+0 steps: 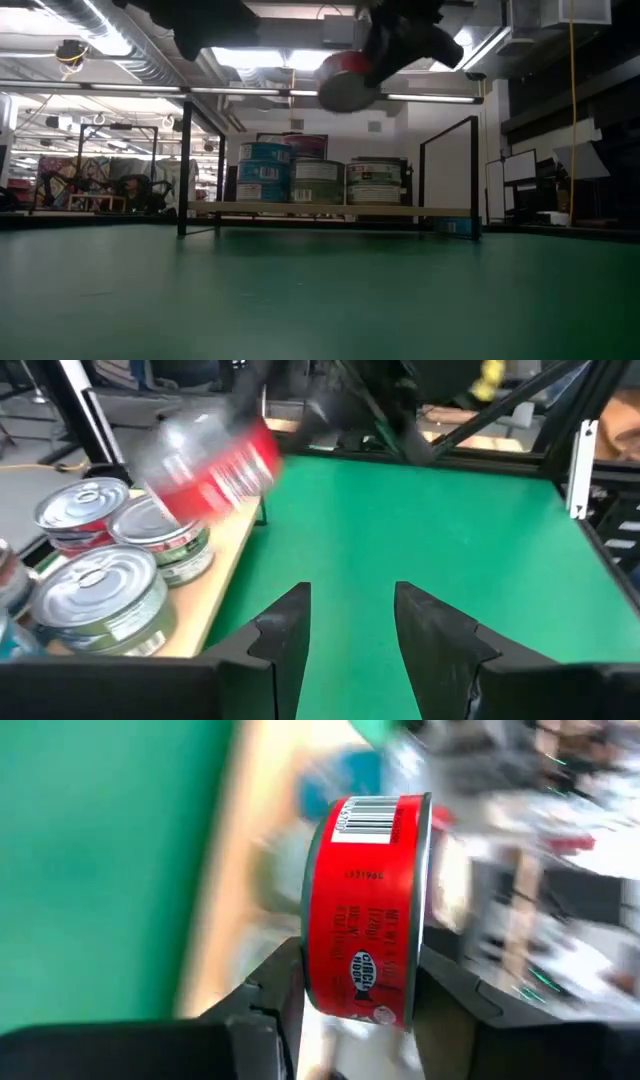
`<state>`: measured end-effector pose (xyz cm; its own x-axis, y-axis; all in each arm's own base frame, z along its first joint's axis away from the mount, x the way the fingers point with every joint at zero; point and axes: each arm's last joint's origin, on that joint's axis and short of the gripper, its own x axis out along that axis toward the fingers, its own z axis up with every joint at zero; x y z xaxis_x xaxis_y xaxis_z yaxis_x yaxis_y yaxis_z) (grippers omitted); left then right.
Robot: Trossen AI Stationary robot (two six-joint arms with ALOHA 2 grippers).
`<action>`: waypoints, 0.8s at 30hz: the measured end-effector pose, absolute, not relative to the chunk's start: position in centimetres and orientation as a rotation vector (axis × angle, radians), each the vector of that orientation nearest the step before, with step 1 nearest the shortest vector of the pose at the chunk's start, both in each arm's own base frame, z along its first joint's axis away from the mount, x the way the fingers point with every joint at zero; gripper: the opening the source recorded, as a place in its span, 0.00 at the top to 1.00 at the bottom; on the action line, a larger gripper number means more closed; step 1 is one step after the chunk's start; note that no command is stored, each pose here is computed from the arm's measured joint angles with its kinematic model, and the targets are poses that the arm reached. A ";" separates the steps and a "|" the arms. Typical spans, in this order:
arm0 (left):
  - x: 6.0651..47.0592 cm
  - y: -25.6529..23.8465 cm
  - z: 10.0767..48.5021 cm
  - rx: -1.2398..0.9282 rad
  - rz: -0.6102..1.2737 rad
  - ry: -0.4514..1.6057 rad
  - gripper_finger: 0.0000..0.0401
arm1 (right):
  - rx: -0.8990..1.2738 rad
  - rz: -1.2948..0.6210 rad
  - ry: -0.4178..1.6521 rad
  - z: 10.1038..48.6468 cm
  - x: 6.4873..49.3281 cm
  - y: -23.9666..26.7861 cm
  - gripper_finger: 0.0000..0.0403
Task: Stack canned seafood by type on shelf
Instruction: Stack the red tuna can on top of the red tuna can on the shelf
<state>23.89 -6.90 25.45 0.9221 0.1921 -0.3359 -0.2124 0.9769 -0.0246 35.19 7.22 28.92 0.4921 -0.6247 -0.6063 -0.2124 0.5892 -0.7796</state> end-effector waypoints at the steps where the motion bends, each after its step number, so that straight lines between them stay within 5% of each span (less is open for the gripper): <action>1: 23.8 -6.9 25.4 -0.052 0.212 0.344 0.65 | -0.975 -0.346 1.076 29.2 35.0 6.8 0.67; 24: 23.9 -6.0 25.1 0.001 0.240 0.377 0.65 | -0.687 -0.468 1.295 26.7 34.3 -11.2 0.67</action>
<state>23.95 -6.04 25.12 0.9019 0.2322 -0.3643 -0.2320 0.9717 0.0451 34.27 -11.16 26.66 0.2250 -0.6676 -0.7097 -0.0601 0.7175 -0.6940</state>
